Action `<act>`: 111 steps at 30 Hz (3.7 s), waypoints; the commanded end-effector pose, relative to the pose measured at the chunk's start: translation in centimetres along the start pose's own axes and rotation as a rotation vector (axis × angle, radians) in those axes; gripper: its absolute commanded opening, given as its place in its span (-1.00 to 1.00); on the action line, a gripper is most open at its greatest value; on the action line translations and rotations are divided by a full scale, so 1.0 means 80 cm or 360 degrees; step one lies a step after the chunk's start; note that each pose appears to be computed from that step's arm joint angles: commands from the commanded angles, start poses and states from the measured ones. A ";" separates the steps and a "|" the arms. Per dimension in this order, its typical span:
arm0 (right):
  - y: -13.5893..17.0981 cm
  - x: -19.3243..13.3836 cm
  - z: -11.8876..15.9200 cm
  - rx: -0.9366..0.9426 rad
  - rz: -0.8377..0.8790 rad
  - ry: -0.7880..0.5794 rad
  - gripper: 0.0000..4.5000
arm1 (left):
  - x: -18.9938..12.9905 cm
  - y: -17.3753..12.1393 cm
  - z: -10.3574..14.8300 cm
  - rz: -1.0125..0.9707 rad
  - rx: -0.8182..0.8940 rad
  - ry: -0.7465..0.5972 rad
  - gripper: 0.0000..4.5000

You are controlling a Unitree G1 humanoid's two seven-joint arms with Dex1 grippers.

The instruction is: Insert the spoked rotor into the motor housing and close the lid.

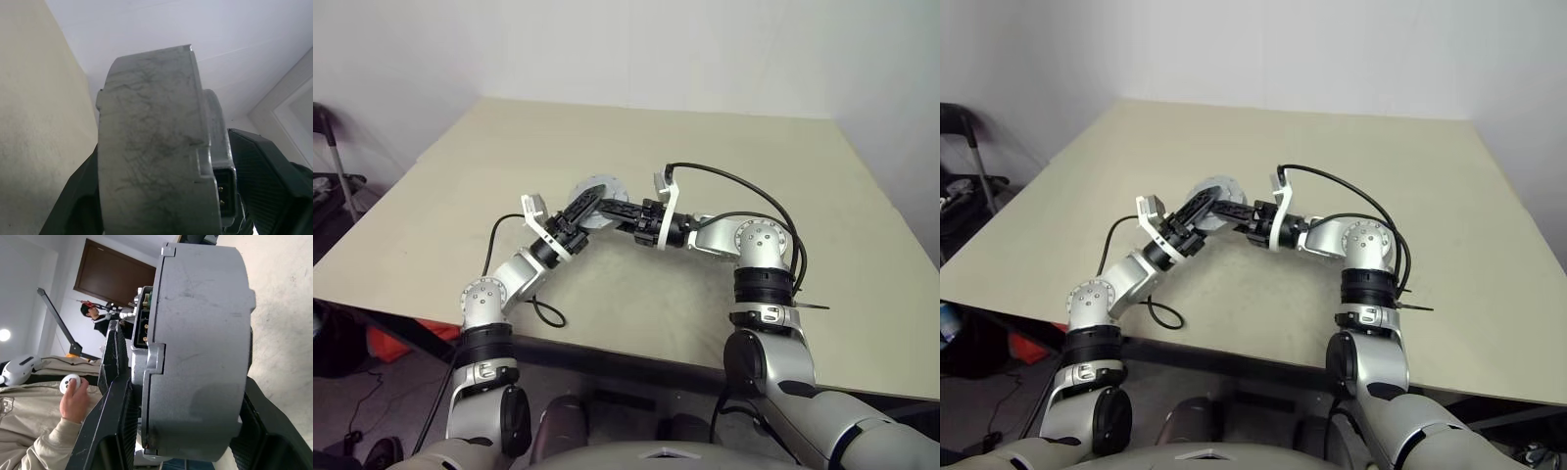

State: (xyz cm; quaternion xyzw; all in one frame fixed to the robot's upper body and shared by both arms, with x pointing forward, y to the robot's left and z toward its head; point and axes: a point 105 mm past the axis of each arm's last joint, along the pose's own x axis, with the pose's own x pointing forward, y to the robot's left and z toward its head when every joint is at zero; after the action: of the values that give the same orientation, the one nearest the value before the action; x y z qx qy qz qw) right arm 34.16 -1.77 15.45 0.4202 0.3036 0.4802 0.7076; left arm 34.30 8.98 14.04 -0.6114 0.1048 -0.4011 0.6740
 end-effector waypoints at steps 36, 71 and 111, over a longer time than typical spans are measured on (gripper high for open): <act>0.020 0.003 0.016 -0.0138 0.0037 -0.0066 -0.05 | 0.003 0.011 0.017 0.0145 0.0099 -0.0082 0.02; 0.002 0.004 0.023 -0.0183 -0.0113 -0.0124 1.00 | -0.075 0.019 0.124 0.0338 0.0228 -0.0784 -0.04; -0.053 -0.036 0.071 -0.0598 -0.0476 -0.0298 1.00 | -0.216 -0.003 0.248 0.1130 0.0941 -0.1285 0.66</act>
State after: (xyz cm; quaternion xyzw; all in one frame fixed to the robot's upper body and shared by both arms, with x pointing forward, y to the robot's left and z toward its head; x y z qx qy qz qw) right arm 39.19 -7.07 12.47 0.2988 0.2418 0.3629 0.8489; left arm 34.90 35.42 11.09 -0.4500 -0.0596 0.1152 0.8836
